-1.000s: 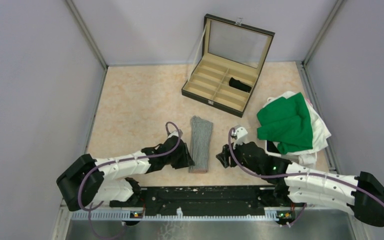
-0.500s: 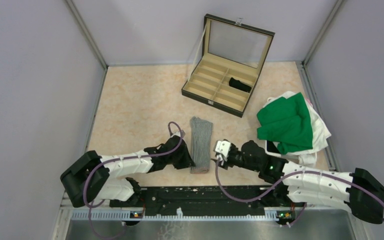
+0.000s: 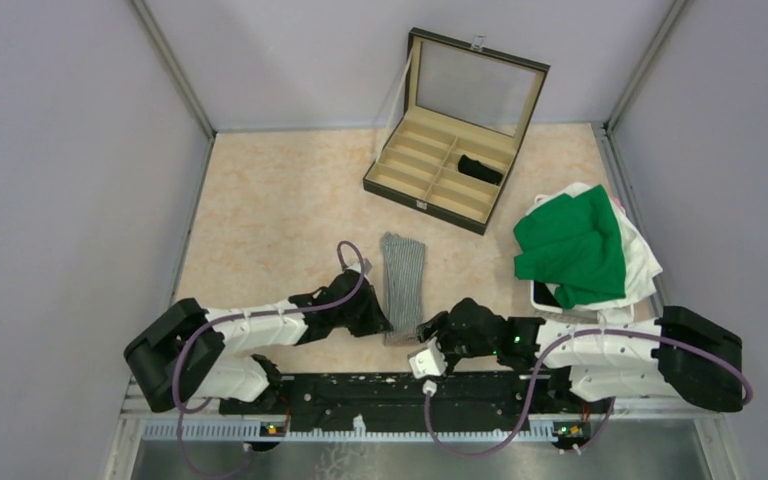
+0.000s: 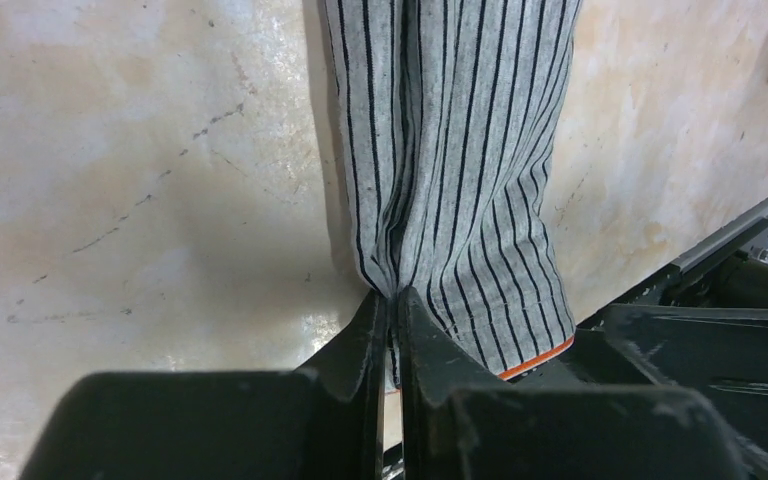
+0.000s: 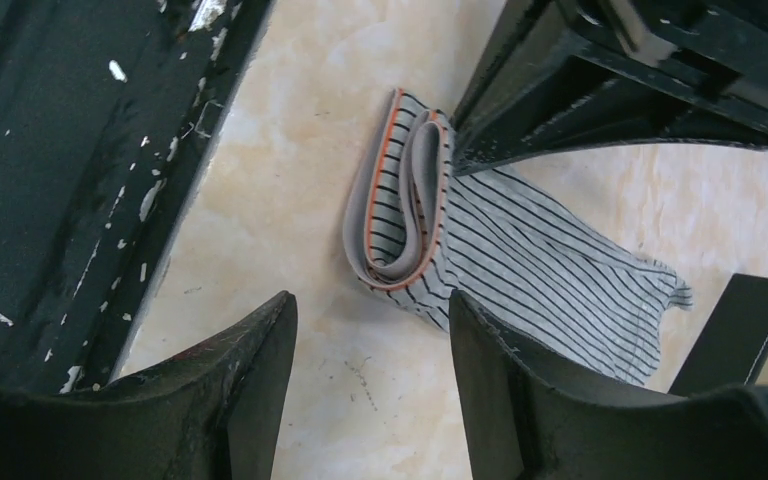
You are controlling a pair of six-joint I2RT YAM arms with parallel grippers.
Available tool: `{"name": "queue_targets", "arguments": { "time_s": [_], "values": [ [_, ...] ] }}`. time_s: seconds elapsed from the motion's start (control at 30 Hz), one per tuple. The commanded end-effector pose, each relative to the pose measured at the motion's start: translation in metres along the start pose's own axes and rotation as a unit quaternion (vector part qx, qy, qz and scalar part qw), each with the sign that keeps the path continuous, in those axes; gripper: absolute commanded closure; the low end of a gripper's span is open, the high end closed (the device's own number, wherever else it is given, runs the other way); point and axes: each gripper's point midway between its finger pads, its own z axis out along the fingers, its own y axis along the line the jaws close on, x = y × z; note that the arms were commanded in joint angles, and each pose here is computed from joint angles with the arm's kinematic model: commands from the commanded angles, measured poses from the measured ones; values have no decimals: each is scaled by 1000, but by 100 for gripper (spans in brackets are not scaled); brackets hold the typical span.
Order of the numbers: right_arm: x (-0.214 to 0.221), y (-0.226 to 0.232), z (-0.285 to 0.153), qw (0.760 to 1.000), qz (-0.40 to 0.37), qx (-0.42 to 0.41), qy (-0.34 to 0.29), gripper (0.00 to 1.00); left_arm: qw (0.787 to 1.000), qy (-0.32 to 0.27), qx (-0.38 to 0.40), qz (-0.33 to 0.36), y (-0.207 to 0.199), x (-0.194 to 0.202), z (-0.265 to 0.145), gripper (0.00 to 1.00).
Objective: Roll the underwear
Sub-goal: Roll the underwear to the center of the board.
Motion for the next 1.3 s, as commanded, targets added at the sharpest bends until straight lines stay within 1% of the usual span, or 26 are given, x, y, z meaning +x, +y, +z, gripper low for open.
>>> {"name": "queue_targets", "arguments": {
  "time_s": [0.0, 0.07, 0.17, 0.3, 0.43, 0.7, 0.93, 0.97, 1.07, 1.17, 1.27],
  "values": [
    [-11, -9, 9, 997, -70, 32, -26, 43, 994, 36, -105, 8, 65, 27, 3, 92],
    [-6, -10, 12, 995, -84, 41, -13, 43, 993, 38, -108, 8, 67, 28, 3, 92],
    [7, -12, 16, 992, -110, 51, 24, 43, 993, 39, -108, 7, 68, 28, 4, 93],
    [21, -13, 18, 988, -127, 64, 56, 43, 993, 41, -111, 8, 71, 28, 3, 94],
    [32, -11, 19, 984, -145, 61, 85, 44, 993, 42, -114, 7, 75, 29, 2, 94],
    [26, -3, 28, 982, -165, 44, 74, 51, 993, 43, -112, 2, 77, 27, 2, 95],
    [19, 2, 34, 983, -169, 39, 59, 53, 993, 47, -112, -5, 81, 29, 2, 96],
    [20, 3, 34, 983, -169, 37, 60, 55, 993, 47, -112, -5, 82, 29, 2, 96],
    [20, 1, 35, 985, -159, 49, 57, 65, 993, 48, -112, -7, 82, 29, 2, 96],
    [17, -1, 35, 986, -147, 60, 49, 71, 992, 48, -115, -9, 84, 29, 1, 96],
    [12, -4, 34, 987, -135, 73, 39, 83, 992, 48, -118, -13, 86, 28, 1, 96]
  ]
}}
